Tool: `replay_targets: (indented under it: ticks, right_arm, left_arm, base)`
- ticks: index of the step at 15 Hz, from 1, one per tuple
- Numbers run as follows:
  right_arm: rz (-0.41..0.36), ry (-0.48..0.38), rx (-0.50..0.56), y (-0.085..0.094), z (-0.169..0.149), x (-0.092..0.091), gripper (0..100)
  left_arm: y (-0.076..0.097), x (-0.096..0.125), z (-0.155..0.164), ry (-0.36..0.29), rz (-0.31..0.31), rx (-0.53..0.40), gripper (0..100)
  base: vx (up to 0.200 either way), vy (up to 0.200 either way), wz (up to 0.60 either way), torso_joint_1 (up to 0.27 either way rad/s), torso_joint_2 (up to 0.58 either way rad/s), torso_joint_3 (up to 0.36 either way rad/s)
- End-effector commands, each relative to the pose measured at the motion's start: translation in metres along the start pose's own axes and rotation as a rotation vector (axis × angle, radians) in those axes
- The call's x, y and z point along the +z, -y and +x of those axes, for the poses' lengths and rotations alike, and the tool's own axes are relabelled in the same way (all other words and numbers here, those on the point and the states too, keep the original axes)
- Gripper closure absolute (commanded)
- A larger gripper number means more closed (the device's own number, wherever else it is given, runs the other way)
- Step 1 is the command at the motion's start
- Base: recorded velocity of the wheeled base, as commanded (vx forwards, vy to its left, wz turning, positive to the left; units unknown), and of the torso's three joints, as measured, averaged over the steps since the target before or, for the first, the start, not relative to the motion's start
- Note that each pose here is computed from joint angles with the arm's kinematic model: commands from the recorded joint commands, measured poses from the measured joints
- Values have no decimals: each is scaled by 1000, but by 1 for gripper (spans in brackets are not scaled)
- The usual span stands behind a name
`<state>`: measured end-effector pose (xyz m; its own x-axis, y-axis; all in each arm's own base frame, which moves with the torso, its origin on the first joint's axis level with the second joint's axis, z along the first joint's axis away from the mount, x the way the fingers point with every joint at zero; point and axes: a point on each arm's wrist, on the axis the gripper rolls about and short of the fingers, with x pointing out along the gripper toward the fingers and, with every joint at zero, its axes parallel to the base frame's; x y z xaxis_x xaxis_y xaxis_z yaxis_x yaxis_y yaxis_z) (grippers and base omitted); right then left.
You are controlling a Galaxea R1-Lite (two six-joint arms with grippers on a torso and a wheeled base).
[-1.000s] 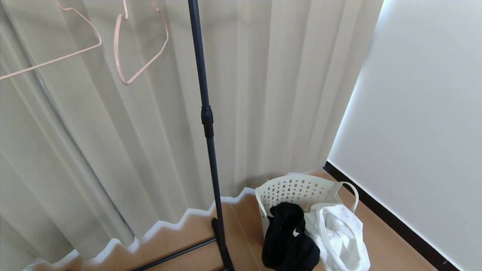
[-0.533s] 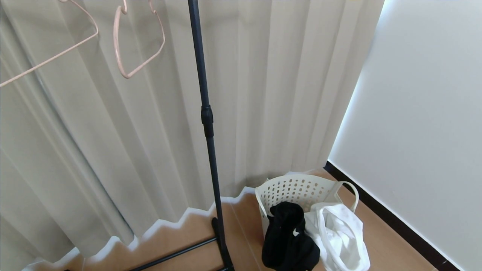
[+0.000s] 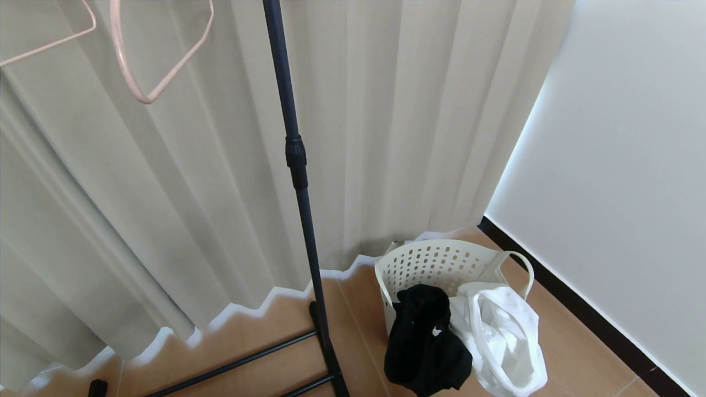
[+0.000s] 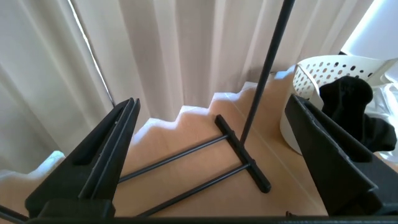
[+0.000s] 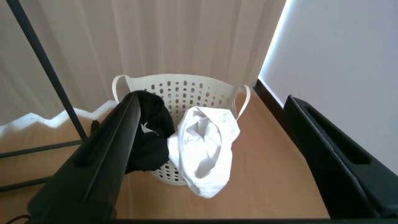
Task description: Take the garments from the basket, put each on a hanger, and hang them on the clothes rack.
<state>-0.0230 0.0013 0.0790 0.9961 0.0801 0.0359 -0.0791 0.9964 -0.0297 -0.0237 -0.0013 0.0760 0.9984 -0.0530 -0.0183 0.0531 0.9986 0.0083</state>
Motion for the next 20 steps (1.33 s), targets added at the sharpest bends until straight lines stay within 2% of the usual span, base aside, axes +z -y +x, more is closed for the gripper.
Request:
replay_targets:
  ticks: [1,20]
  right_arm:
    - [0,-1,1,0,0,0,0]
    - [-3,-1,-2,0,0,0,0]
  left_arm:
    - [0,0,0,0,0,1,0]
    - [0,0,0,0,0,-2,0]
  base:
    - [0,0,0,2,-2,-193]
    - [0,0,0,2,2,-199]
